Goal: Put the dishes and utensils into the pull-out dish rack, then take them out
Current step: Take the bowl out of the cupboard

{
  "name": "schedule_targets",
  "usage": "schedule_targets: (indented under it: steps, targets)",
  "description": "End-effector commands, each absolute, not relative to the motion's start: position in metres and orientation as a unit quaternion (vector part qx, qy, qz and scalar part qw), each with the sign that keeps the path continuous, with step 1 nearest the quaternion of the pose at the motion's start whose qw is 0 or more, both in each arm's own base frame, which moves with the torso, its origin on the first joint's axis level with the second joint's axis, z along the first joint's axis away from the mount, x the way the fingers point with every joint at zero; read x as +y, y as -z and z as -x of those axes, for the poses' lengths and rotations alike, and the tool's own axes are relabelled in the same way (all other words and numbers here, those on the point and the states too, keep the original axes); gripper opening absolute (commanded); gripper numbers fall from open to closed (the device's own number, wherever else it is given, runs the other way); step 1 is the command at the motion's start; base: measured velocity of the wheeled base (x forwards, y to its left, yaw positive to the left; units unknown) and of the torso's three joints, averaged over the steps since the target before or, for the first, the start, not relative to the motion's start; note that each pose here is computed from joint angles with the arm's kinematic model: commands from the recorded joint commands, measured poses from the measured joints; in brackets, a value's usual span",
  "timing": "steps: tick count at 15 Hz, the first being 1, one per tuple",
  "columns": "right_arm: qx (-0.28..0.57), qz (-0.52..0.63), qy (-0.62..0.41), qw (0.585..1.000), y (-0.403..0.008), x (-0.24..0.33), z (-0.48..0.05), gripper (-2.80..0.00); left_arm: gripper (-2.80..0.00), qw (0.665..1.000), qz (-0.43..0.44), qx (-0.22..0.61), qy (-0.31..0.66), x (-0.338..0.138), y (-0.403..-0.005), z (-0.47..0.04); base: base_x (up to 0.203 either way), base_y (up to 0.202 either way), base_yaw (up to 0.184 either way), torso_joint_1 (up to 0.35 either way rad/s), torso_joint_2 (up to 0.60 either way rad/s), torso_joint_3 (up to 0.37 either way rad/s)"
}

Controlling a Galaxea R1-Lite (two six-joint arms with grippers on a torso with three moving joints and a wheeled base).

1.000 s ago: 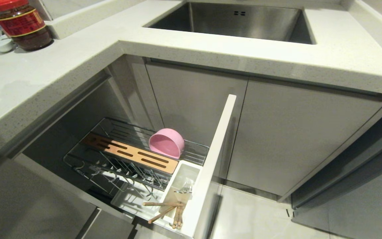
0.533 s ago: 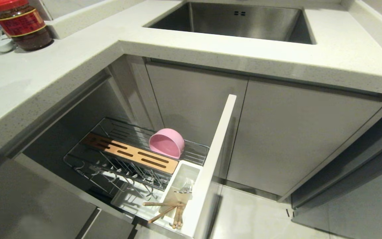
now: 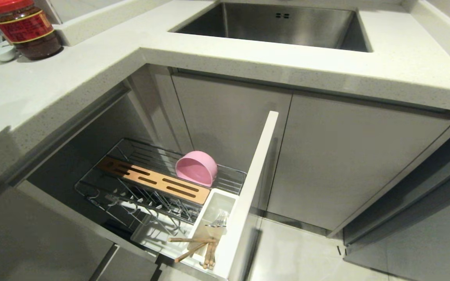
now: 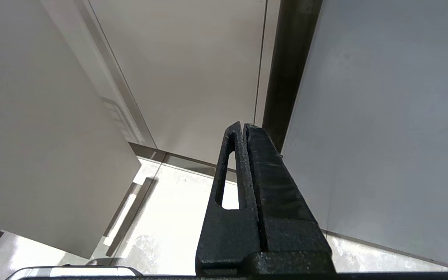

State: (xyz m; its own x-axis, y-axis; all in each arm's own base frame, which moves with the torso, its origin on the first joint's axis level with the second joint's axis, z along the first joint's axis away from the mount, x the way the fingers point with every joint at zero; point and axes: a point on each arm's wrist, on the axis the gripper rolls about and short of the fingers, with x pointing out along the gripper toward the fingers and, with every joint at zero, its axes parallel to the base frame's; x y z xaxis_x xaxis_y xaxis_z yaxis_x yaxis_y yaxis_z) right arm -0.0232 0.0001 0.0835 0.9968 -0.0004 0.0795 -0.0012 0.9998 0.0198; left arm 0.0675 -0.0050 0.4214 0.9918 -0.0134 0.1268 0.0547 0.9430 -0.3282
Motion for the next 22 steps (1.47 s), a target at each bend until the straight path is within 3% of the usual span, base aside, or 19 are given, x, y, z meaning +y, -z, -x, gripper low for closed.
schedule_targets:
  steps: [1, 6, 10, 22]
  targets:
    - [-0.028, -0.010, 0.000, 1.000, -0.076, 0.000, 0.021, -2.80, -2.80, 0.975, 0.207, -0.059, 0.063, -0.012, -0.420, -0.077, 0.000, 0.000, 0.000, 0.000, 0.00, 0.000]
    - [-0.027, -0.010, 0.000, 1.000, -0.076, 0.000, 0.021, -2.80, -2.80, 0.951, 0.278, 0.007, 0.135, -0.038, -0.412, -0.114, 0.000, 0.000, 0.000, 0.000, 0.00, 0.000]
    - [-0.028, -0.010, 0.000, 1.000, -0.076, 0.000, 0.021, -2.80, -2.80, 0.935, 0.291, 0.111, 0.171, -0.071, -0.382, -0.143, 0.000, 0.000, 0.000, 0.000, 0.00, 0.000]
    - [-0.028, -0.010, 0.000, 1.000, -0.076, 0.000, 0.021, -2.80, -2.80, 0.918, 0.261, 0.290, 0.075, -0.136, -0.283, -0.243, 0.000, 0.000, 0.000, 0.000, 0.00, 0.000]
